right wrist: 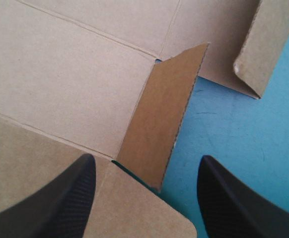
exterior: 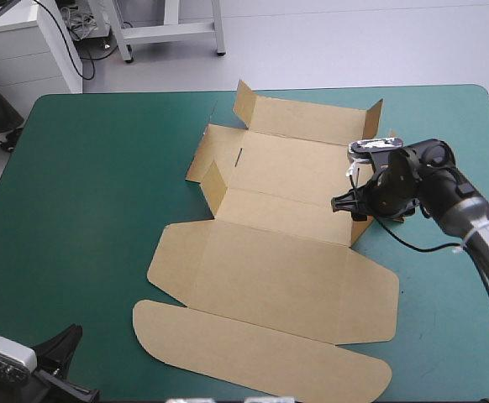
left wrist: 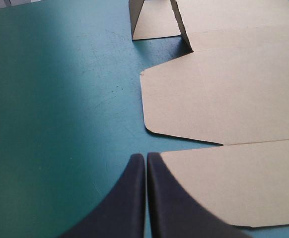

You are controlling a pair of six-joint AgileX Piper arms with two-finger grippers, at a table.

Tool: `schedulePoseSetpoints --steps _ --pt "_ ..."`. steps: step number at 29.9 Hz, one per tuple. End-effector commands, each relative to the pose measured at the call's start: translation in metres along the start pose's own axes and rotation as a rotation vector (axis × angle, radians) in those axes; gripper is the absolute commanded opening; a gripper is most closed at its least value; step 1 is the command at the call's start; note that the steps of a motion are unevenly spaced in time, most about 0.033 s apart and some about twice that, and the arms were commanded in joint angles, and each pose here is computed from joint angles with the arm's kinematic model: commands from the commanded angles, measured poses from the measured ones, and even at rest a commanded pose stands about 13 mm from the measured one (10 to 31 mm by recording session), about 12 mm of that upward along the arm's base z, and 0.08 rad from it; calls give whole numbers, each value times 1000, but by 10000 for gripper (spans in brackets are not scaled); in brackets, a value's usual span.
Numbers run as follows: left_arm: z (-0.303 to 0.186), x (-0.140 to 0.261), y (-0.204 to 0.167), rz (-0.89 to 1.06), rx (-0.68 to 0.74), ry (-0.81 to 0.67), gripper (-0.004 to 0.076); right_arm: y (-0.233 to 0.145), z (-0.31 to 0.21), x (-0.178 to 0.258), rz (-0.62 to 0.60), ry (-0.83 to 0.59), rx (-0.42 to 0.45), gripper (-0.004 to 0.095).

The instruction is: Fold the box

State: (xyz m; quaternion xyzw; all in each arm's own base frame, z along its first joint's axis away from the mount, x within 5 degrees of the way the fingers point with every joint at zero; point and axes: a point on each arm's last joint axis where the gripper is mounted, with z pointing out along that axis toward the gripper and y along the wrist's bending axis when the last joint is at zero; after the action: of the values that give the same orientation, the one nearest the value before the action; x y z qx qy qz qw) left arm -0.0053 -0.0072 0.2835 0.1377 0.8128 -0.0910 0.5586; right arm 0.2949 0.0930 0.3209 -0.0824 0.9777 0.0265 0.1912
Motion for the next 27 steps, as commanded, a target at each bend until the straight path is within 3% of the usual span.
schedulePoseSetpoints --steps 1,8,13,17,22,27 --pt "-5 -11 0 -3 0 -90 -8 -7 3 -16 15 -2 15 552" --pt "-5 -10 0 -3 1 -88 -8 -26 38 -29 118 85 -37 552" --pt "-5 -10 0 -2 -1 -88 -8 -29 52 -28 116 144 -53 530" --pt "-5 -10 1 4 -9 -87 -8 -29 56 -27 98 165 -53 348" --pt "-5 -10 1 4 -9 -87 -8 -30 56 -27 48 174 -46 -20" --pt "-5 -11 1 4 -10 -89 -8 -32 56 -28 -21 158 -32 -20"
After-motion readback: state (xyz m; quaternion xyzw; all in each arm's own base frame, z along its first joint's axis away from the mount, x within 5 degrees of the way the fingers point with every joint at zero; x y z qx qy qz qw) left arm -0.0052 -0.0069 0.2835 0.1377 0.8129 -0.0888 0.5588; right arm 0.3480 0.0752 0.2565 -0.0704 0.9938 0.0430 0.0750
